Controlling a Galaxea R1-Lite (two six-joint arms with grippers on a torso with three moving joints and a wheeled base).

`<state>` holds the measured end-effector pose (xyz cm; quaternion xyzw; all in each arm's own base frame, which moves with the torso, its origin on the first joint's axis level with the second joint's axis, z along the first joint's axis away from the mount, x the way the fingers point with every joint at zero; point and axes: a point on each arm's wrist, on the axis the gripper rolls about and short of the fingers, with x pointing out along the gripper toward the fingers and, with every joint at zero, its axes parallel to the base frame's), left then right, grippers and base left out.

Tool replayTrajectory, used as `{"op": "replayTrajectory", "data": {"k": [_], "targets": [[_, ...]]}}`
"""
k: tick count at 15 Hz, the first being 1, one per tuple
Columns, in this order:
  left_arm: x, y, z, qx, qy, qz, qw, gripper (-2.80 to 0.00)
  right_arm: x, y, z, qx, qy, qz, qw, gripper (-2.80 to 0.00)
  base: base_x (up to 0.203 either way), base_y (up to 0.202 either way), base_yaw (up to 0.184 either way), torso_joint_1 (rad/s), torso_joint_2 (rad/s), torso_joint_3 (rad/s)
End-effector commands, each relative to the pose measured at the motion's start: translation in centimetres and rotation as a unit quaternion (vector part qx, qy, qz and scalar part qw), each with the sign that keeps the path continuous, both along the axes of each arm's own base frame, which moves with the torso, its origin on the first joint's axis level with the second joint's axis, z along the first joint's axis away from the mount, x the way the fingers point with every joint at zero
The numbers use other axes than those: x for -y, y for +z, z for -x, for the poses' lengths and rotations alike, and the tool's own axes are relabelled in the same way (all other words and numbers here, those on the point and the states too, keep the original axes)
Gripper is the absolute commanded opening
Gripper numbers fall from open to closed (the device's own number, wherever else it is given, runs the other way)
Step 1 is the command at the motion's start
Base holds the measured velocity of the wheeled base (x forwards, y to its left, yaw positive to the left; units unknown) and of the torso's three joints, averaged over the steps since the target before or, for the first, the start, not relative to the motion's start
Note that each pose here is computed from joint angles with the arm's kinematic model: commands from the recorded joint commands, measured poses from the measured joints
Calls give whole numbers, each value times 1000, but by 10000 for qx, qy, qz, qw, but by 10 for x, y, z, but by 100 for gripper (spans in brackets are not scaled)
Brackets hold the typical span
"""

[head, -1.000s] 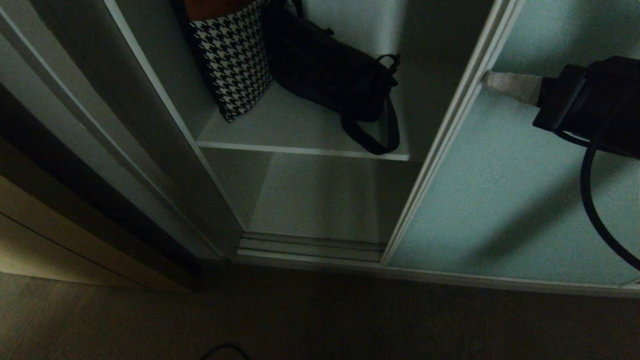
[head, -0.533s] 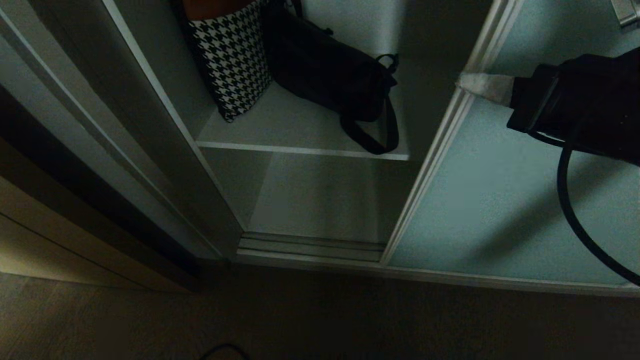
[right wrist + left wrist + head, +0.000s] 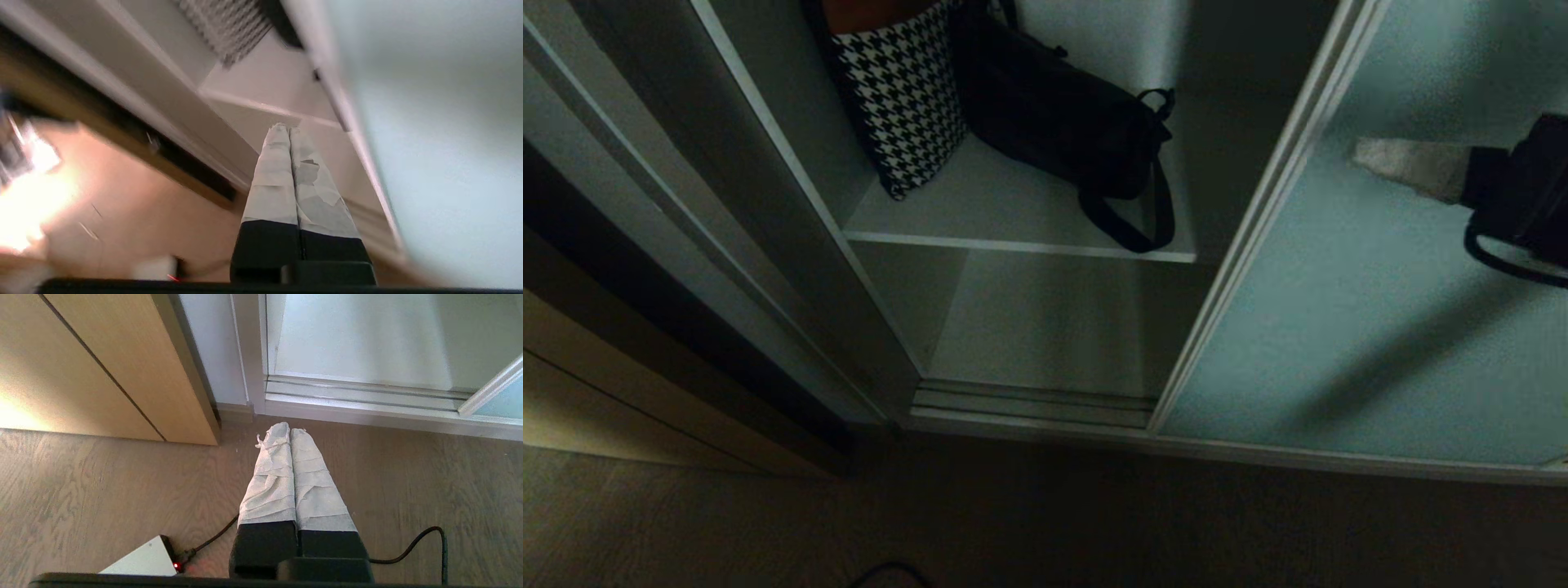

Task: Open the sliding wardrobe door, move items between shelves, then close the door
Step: Close the door

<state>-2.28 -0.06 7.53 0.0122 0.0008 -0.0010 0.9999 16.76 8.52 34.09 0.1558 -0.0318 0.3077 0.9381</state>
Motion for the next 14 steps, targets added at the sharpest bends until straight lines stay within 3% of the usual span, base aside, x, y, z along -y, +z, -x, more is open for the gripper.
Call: {"op": "replayTrajectory", "data": {"k": [1,5,9,11,14], "targets": [[0,0,0,1,2,-1,10000,-280,16,21,18,-62,-116,-463,9988,-280,0,0,0,0,0,0],[0,0,0,1,2,-1,10000,-280,24,32,9,-1166,-254,-1233,9852,-280,0,0,0,0,0,0],[0,0,0,-2,2,-1,10000,-280,13,22,-15,-1945,-74,-1395,9709,-280,0,0,0,0,0,0],[0,0,0,-6,2,-1,10000,-280,11,19,-16,-2052,155,-1361,9691,-280,0,0,0,0,0,0],[0,0,0,-2,2,-1,10000,-280,9,18,-25,-2109,120,-1425,9670,-280,0,0,0,0,0,0]]}}
